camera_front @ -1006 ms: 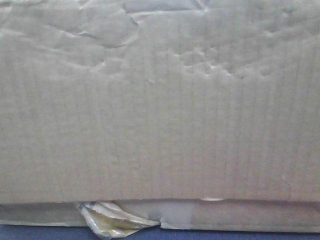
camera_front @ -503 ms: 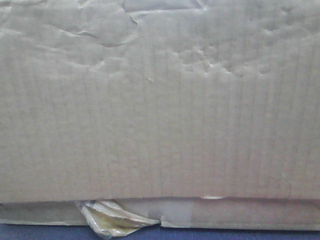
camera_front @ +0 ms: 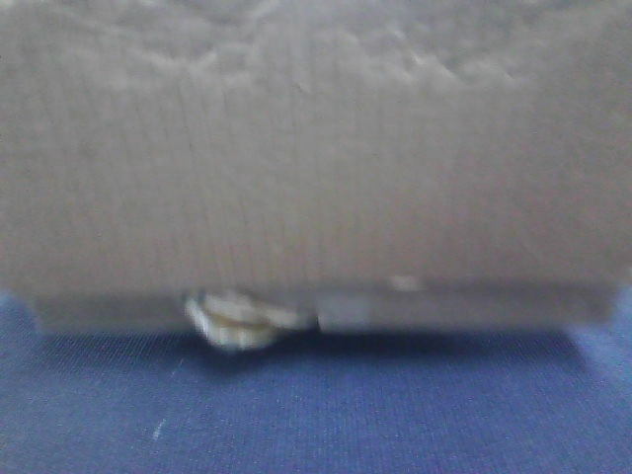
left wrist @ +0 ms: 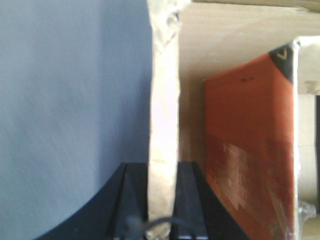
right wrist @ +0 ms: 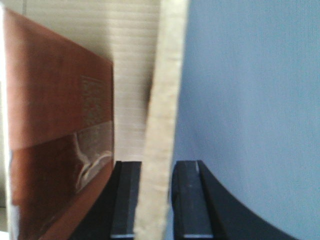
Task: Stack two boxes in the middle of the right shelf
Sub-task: 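Lift the gripped box off the table with both grippers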
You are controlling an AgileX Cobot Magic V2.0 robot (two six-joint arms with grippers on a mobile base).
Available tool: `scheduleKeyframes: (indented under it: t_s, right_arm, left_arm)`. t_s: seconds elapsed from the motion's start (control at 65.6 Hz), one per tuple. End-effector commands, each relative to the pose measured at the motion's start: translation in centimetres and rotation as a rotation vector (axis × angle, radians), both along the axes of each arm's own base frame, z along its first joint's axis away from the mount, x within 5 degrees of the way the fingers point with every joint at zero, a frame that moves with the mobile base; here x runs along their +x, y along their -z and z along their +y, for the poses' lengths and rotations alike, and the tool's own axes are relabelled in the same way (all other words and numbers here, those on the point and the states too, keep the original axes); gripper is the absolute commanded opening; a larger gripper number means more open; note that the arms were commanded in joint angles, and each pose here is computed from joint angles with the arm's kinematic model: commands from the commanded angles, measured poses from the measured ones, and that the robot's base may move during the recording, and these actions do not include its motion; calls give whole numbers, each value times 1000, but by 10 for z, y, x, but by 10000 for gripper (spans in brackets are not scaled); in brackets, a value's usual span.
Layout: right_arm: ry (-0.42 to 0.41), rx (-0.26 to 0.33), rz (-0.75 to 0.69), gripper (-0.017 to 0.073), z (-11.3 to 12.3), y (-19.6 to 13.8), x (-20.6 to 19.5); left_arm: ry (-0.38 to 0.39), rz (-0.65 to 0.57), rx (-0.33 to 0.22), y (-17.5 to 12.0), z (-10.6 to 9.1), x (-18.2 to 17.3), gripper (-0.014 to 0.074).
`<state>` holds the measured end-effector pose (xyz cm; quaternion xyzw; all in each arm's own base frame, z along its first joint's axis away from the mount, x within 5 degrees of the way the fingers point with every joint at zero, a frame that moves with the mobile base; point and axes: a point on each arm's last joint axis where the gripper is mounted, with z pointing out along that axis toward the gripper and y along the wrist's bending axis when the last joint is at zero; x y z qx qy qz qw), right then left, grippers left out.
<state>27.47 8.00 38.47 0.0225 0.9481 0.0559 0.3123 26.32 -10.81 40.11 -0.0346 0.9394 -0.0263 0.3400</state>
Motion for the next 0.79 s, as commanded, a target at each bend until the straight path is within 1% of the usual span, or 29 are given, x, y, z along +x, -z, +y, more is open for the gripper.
scheduleKeyframes:
  t_s: [0.0,0.076,0.198,0.381,0.549,0.579,0.701,0.777]
  right_arm:
    - [31,-82,-160,-169,-13,-16,1]
    - [22,-82,-229,-169,-14,-23,2]
    - [3,-63,-349,-169,-13,-36,3]
    - [-15,-29,-481,-169,-13,-54,-4]
    - [-23,-29,-597,-169,-18,-74,-19]
    - [-24,-27,-611,-169,-19,-77,-21]
    - [-30,-9,-673,-169,-21,-87,-30]
    - [-38,5,-721,-169,-21,-93,-33]
  left_arm:
    - [-34,-89,52,-16,14,-8,-111]
    - [-32,-147,62,-24,18,-11,-111]
    - [-20,-248,87,-36,22,-12,-111]
    - [2,-341,71,-48,24,-15,-111]
    - [10,-417,40,-63,29,-29,-111]
    - [10,-430,41,-65,31,-31,-111]
    - [19,-544,41,-83,39,-45,-111]
    - [17,-587,43,-91,43,-52,-111]
